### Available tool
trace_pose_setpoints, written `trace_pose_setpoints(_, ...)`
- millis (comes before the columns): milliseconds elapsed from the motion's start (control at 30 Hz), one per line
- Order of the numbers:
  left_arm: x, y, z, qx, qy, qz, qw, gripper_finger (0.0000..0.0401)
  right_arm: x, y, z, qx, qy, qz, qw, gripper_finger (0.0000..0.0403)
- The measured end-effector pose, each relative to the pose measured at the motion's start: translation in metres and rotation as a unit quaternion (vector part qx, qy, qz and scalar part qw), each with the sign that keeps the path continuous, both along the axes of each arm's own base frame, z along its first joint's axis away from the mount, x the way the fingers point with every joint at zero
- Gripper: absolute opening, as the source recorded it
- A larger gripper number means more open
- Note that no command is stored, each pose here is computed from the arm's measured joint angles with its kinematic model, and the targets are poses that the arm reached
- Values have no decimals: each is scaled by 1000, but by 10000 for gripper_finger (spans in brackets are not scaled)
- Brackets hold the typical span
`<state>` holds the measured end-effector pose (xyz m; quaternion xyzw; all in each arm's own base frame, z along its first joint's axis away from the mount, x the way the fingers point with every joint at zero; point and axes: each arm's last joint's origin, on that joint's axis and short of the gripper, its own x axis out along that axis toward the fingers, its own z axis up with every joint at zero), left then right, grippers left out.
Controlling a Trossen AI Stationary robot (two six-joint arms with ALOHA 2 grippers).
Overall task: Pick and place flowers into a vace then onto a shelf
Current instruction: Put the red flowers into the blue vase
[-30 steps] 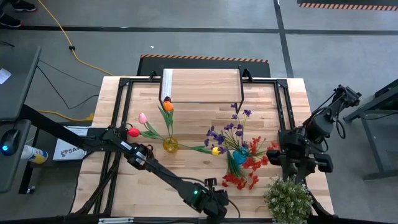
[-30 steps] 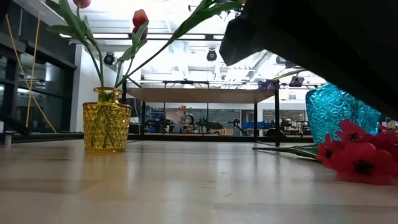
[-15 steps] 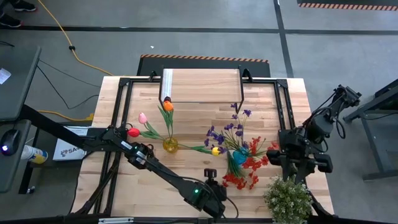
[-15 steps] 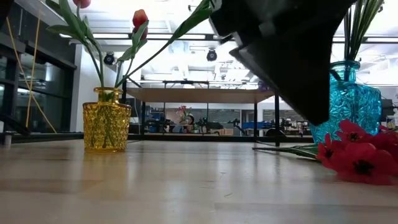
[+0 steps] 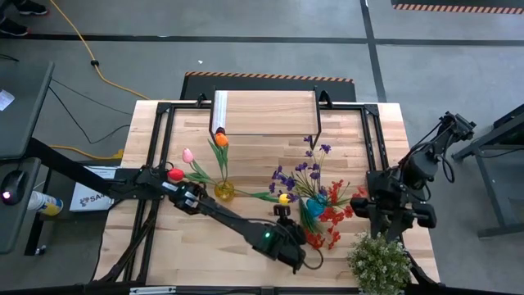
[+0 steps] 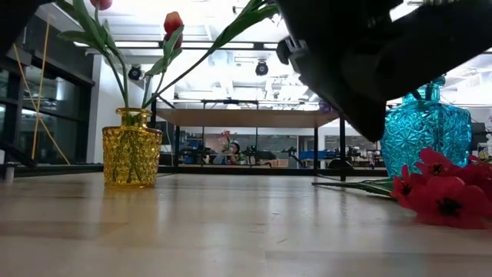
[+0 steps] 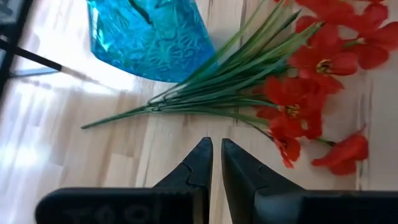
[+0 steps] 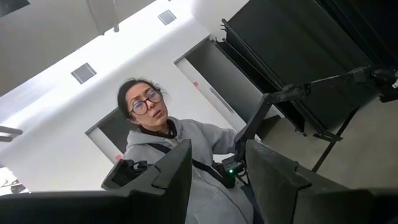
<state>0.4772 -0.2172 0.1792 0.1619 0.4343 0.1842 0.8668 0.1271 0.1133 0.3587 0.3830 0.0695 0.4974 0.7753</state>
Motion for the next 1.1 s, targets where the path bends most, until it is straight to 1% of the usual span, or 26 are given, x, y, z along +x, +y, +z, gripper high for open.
trace_pose_setpoints(67, 2, 5, 0, -6, 4, 3, 1000, 73, 0, 0, -1, -2, 3, 0, 1000, 142)
trace_pose_setpoints(167, 6, 13, 0, -8, 2, 11, 1000, 97, 0, 0, -2, -5, 7, 0, 1000, 142)
trace_pose_setpoints(300, 12, 21, 1, -23, -15, 27, 999, 150, 1, 0, -3, -6, 15, 0, 1000, 142)
trace_pose_setpoints(500, 18, 28, 2, -44, -25, 29, 998, 238, 1, 0, -3, -6, 16, 0, 1000, 142)
trace_pose_setpoints(667, 21, 28, 3, -47, -36, 24, 998, 284, 1, 0, -3, -4, 19, 1, 1000, 142)
trace_pose_setpoints(767, 23, 26, 5, -53, -52, 20, 997, 297, 1, 0, -3, -4, 20, 1, 1000, 142)
trace_pose_setpoints(833, 24, 25, 5, -45, -51, 7, 998, 298, 1, 0, -3, -4, 20, 1, 1000, 142)
trace_pose_setpoints(900, 26, 24, -1, -37, -45, -5, 998, 294, 1, 0, -3, -4, 19, 1, 1000, 142)
trace_pose_setpoints(967, 25, 24, -7, -25, -21, -16, 999, 288, 1, 1, -3, -4, 20, 1, 1000, 142)
trace_pose_setpoints(1033, 27, 23, -12, -27, -18, -28, 999, 281, 1, 1, -3, -5, 20, 2, 1000, 142)
trace_pose_setpoints(1100, 25, 24, -15, -13, 3, -37, 999, 273, 1, 1, -3, -5, 21, 1, 1000, 142)
